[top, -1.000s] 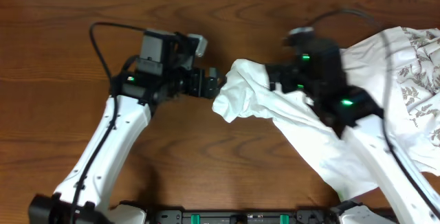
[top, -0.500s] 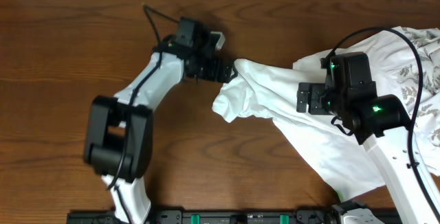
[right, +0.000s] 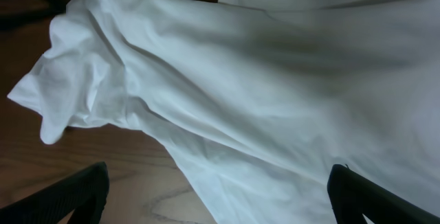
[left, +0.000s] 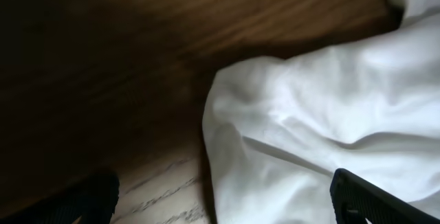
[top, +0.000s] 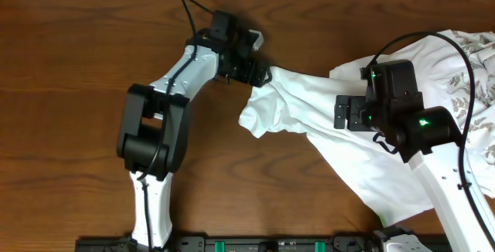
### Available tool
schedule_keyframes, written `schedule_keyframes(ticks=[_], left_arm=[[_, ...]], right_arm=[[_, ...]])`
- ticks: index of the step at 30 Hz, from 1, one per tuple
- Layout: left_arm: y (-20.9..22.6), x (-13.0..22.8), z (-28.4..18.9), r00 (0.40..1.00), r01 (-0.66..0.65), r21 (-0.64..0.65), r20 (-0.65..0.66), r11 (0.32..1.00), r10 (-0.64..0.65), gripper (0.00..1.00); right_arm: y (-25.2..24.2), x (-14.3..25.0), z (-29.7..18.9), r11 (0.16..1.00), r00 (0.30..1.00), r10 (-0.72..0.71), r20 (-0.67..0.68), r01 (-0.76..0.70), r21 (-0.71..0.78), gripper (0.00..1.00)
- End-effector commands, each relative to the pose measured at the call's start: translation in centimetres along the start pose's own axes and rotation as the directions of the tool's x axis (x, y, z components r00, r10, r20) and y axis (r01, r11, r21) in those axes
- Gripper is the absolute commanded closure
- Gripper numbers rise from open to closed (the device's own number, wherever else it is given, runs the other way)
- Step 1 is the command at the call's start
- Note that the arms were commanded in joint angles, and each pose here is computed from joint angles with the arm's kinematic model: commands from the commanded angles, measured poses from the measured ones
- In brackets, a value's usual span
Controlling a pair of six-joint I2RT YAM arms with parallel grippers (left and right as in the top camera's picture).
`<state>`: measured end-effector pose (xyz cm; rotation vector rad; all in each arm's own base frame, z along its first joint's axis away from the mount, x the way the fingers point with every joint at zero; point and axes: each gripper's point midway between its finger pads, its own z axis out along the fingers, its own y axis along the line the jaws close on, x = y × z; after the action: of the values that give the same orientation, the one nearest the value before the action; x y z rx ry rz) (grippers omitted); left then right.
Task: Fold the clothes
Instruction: 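Grasp the T-shirt edge with the left gripper and pull it left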
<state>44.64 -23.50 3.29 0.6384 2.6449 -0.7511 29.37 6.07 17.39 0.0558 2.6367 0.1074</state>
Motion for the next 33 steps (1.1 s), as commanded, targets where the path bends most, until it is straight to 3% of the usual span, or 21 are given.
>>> schedule_keyframes(ticks=[1,11,17,18,20,22,29,33], left_arm=[[-1.5,0.3,1.5,0.997,-0.072,0.026,-0.022,0.997,0.073,0.02],[-3.8,2.9,4.1,0.988,-0.092,0.053,-0.116,0.994,0.097,0.01],[-4.1,4.2,4.1,0.982,-0.073,0.058,-0.168,0.996,0.081,0.43],[-4.1,4.4,4.1,0.982,-0.068,0.057,-0.175,0.996,0.077,0.51],[-3.6,4.6,4.0,0.98,-0.065,0.035,-0.185,0.997,0.07,0.79],[-3.2,4.7,3.9,0.979,-0.061,0.009,-0.195,0.998,0.062,0.92],[-2.7,3.0,0.9,0.987,-0.069,-0.051,-0.147,0.996,0.061,0.94],[-3.2,0.0,-3.7,0.999,-0.035,-0.091,-0.032,0.995,0.033,0.94]], right_arm=[[-0.4,-0.4,-0.4,1.0,1.0,0.024,0.015,-0.024,0.011,0.01],[-0.4,-0.3,-0.4,1.0,1.0,0.023,0.012,-0.023,0.012,0.01],[-0.4,-0.2,-0.4,1.0,1.0,0.024,0.01,-0.024,0.012,0.01],[-0.4,-0.2,-0.4,1.0,1.0,0.024,0.01,-0.024,0.012,0.01],[-0.4,-0.2,-0.4,1.0,1.0,0.024,0.01,-0.024,0.012,0.01],[-0.4,-0.2,-0.4,1.0,1.0,0.024,0.007,-0.024,0.013,0.01],[-0.5,0.3,-0.4,1.0,1.0,0.022,-0.014,-0.022,0.019,0.02],[-0.7,1.0,-0.4,0.999,0.999,0.021,-0.039,-0.02,0.026,0.16]])
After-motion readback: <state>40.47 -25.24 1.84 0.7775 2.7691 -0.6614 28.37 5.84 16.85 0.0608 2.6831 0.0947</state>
